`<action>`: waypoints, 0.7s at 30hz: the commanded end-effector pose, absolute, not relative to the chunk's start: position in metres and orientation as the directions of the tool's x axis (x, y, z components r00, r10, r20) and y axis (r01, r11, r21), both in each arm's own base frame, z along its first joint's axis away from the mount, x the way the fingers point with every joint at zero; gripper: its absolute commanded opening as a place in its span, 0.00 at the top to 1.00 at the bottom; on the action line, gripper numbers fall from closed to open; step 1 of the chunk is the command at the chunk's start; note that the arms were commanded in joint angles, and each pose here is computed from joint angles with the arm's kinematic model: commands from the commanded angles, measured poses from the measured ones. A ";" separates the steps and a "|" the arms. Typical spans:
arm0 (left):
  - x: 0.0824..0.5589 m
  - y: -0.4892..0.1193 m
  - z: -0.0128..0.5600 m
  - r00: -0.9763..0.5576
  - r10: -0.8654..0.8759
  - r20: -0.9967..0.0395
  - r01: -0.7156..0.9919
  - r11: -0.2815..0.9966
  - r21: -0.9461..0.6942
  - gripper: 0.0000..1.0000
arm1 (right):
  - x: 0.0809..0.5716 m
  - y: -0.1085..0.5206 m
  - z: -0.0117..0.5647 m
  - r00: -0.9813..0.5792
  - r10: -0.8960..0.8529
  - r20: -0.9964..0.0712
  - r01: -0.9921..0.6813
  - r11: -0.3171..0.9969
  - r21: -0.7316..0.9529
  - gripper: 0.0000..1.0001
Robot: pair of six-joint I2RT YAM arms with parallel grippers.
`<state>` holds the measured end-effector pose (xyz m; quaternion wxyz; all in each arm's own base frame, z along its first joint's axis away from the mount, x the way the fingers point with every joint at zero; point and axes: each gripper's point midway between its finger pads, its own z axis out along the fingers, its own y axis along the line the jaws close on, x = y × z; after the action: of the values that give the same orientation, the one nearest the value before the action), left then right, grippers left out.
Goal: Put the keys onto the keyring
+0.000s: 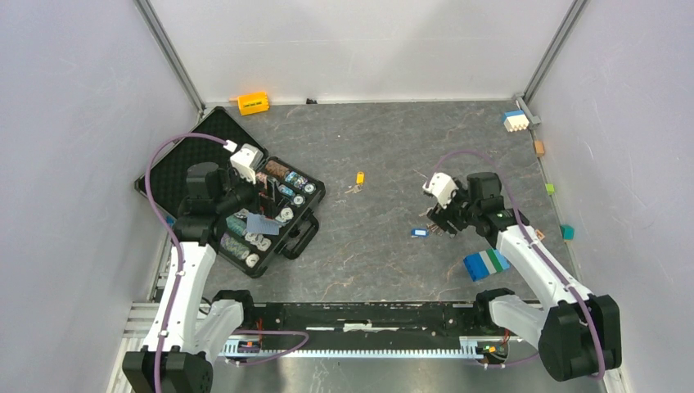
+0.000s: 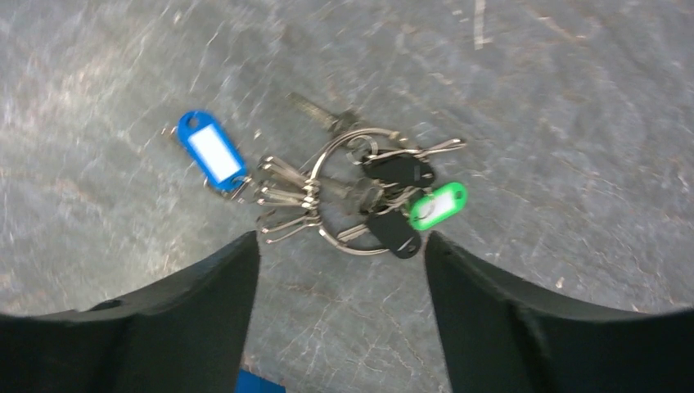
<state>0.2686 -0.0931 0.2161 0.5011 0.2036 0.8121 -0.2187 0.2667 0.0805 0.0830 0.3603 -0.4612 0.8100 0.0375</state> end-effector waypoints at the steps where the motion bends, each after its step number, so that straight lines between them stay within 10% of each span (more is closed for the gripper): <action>1: 0.261 -0.106 0.231 -0.355 0.127 -0.926 0.629 0.765 -0.136 0.00 | 0.258 0.081 0.063 -0.274 -0.800 -0.533 -0.844 0.466 -0.265 0.36; 21: 0.263 -0.106 0.226 -0.334 0.141 -0.932 0.639 0.761 -0.114 0.00 | 0.254 0.079 0.046 0.069 -0.932 -0.356 -0.956 0.041 -0.291 0.43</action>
<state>0.2618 -0.1018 0.2193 0.5028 0.2230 0.7997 -0.2408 0.2431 0.0674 0.0359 0.2253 -0.6483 0.7271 0.0153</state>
